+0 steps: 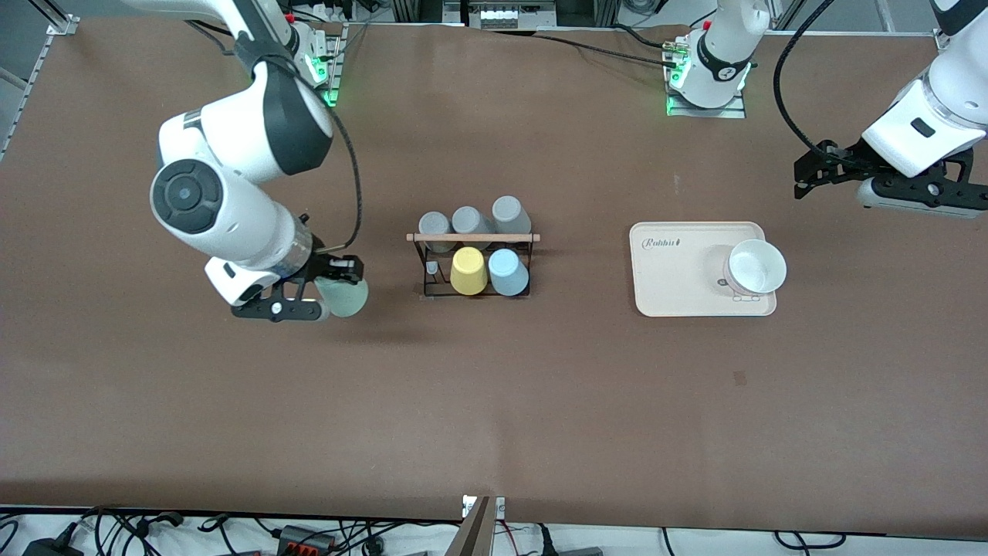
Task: Hang scattered cups on rack with three cups
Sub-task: 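Carry the green cup with the right gripper to the rack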
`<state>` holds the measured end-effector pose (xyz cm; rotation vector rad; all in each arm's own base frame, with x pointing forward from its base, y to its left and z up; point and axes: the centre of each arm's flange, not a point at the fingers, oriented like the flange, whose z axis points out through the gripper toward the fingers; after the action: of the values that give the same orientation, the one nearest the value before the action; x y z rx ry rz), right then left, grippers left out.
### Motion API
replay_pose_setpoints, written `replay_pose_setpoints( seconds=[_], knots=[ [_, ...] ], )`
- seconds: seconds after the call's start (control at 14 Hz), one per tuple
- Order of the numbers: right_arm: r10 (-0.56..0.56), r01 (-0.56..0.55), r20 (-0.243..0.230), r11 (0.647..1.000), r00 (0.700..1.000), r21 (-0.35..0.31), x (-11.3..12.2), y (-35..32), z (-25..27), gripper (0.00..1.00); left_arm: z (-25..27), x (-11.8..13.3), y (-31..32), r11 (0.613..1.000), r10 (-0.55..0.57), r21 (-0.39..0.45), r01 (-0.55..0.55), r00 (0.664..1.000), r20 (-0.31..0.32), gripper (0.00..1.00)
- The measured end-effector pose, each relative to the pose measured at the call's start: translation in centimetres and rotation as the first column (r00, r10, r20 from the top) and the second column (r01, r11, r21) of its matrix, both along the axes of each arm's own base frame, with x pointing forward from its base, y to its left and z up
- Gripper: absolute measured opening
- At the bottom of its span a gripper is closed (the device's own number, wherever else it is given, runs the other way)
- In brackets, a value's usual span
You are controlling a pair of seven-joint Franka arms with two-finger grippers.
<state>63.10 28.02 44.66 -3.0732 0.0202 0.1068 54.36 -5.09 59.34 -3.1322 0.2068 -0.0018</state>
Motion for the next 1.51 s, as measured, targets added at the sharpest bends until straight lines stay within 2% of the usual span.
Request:
replay_pose_setpoints(
  seconds=[0.14, 0.36, 0.72, 1.29, 1.51],
  knots=[
    [0.069, -0.07, 0.01, 0.998, 0.998, 0.006, -0.6, 2.9, -0.1, 0.66, 0.0, 0.0, 0.0, 1.0, 0.0, 0.0, 0.0, 1.0, 0.0, 1.0],
    [0.15, -0.15, 0.001, 0.989, 0.989, 0.001, -1.9, 7.6, -1.8, 0.66, 0.0, 0.0, 0.0, 1.0, 0.0, 0.0, 0.0, 1.0, -0.001, 1.0],
    [0.249, -0.248, -0.005, 0.968, 0.969, -0.046, -3.4, 11.3, -4.1, 0.66, 0.0, 0.0, 0.0, 1.0, 0.0, 0.0, 0.0, 1.0, -0.001, 1.0],
    [0.284, -0.285, -0.036, 0.957, 0.958, -0.043, -3.8, 12.2, -5.8, 0.66, 0.0, 0.0, 0.0, 1.0, 0.0, 0.0, 0.0, 1.0, -0.002, 1.0],
    [0.29, -0.293, -0.067, 0.955, 0.955, -0.047, -4.0, 12.3, -6.8, 0.66, 0.0, 0.0, 0.0, 1.0, 0.0, 0.0, 0.0, 1.0, -0.001, 1.0]
  ],
)
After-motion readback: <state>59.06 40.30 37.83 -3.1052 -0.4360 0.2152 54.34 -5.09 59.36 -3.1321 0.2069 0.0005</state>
